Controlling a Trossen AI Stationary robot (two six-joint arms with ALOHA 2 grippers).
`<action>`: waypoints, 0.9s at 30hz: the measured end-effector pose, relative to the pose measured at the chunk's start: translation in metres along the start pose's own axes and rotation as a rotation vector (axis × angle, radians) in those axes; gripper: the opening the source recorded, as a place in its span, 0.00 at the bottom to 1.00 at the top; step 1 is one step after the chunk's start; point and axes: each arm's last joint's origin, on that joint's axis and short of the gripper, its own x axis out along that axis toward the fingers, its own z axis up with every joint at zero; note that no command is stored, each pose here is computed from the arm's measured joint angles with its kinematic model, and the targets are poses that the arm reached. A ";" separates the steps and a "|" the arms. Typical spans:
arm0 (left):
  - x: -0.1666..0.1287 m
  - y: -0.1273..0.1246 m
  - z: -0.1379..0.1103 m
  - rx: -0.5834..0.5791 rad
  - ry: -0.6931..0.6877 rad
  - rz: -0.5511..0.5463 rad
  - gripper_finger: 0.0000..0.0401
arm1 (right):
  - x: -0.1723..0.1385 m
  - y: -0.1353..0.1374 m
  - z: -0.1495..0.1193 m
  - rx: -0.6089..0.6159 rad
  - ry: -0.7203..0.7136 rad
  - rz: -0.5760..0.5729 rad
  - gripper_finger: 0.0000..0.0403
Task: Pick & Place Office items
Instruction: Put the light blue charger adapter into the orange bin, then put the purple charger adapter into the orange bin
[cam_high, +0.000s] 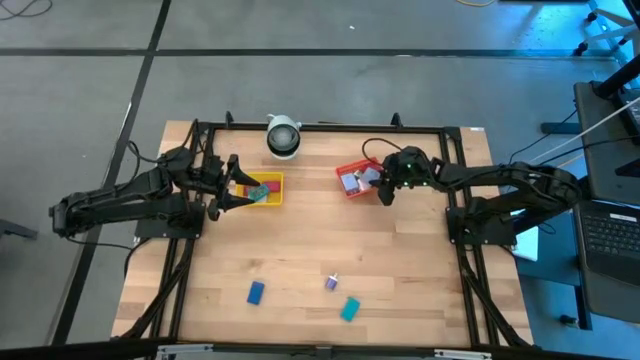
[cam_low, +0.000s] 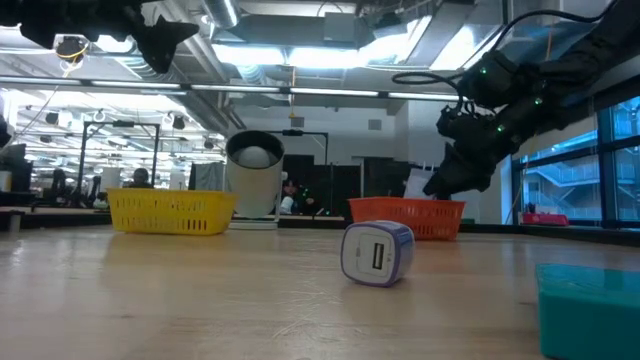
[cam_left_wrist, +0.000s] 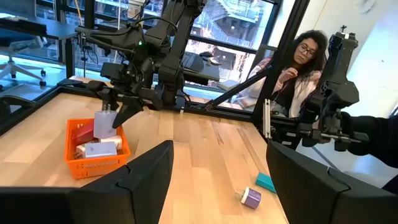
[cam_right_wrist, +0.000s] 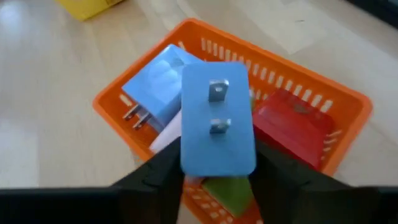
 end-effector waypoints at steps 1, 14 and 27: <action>0.000 0.000 0.000 0.000 0.000 0.000 0.63 | 0.000 0.000 0.000 0.001 0.001 -0.007 0.45; 0.000 0.001 -0.003 -0.024 0.027 0.005 0.63 | -0.005 0.007 0.039 -0.039 -0.029 0.013 0.61; 0.007 0.005 -0.007 -0.099 0.070 0.008 0.63 | -0.010 0.019 0.063 -0.103 -0.050 0.114 0.59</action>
